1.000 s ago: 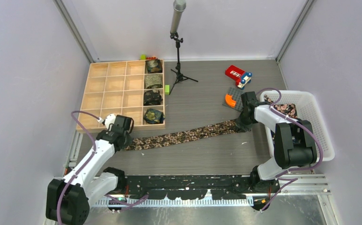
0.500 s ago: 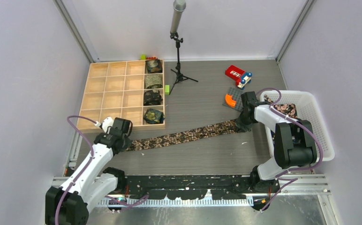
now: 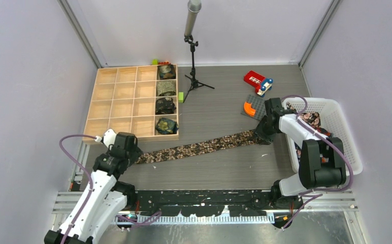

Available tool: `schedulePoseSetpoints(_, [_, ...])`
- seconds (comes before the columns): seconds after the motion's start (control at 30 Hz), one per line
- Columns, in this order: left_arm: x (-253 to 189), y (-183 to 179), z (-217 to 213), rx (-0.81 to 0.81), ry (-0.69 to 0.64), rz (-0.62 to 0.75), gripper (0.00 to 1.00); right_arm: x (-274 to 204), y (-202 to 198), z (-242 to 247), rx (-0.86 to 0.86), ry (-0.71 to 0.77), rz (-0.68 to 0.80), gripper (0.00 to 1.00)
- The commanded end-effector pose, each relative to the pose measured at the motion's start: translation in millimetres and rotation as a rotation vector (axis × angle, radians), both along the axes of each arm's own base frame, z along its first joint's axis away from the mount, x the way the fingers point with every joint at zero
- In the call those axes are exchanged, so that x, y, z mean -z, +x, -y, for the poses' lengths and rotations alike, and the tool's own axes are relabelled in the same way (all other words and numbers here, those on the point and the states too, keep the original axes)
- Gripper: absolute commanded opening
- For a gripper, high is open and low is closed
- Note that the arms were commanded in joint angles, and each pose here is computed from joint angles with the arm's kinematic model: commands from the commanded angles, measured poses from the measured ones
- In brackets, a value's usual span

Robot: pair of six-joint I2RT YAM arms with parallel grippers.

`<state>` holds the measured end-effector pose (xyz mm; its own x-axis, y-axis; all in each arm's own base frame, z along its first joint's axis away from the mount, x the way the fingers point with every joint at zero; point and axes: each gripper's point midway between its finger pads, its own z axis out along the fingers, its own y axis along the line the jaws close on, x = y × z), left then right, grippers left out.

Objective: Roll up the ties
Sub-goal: Flatten out the tie at the center of the board.

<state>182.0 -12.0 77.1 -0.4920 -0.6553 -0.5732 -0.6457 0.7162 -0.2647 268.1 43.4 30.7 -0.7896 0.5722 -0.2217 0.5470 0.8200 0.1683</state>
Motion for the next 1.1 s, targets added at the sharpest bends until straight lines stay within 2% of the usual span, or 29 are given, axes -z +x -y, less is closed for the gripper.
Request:
schedulePoseSetpoints(0.0, [-25.4, 4.9, -3.6, 0.015, 0.021, 0.06, 0.57, -42.3, 15.4, 9.6, 0.08, 0.004, 0.128, 0.46])
schedulePoseSetpoints(0.13, [-28.4, 5.5, -6.9, 0.026, 0.044, 0.08, 0.64, -61.1, 19.2, -19.6, -0.002, 0.031, 0.177, 0.45])
schedulePoseSetpoints(0.37, [-28.8, 7.5, -4.4, 0.044, 0.039, 0.093, 0.63, -50.4, 33.0, -54.5, -0.081, 0.044, 0.162, 0.42])
schedulePoseSetpoints(0.53, [-26.4, 8.1, -2.0, 0.056, 0.029, 0.1, 0.61, -30.6, 44.5, -64.2, -0.096, 0.045, 0.142, 0.35])
schedulePoseSetpoints(0.83, [-31.9, 10.7, -9.9, 0.037, 0.067, 0.132, 0.61, 27.2, 32.5, -40.5, -0.111, -0.073, 0.004, 0.28])
schedulePoseSetpoints(1.07, [-36.1, 13.1, -22.4, 0.02, 0.146, 0.108, 0.65, 42.7, 34.7, 1.5, -0.036, -0.12, -0.039, 0.26])
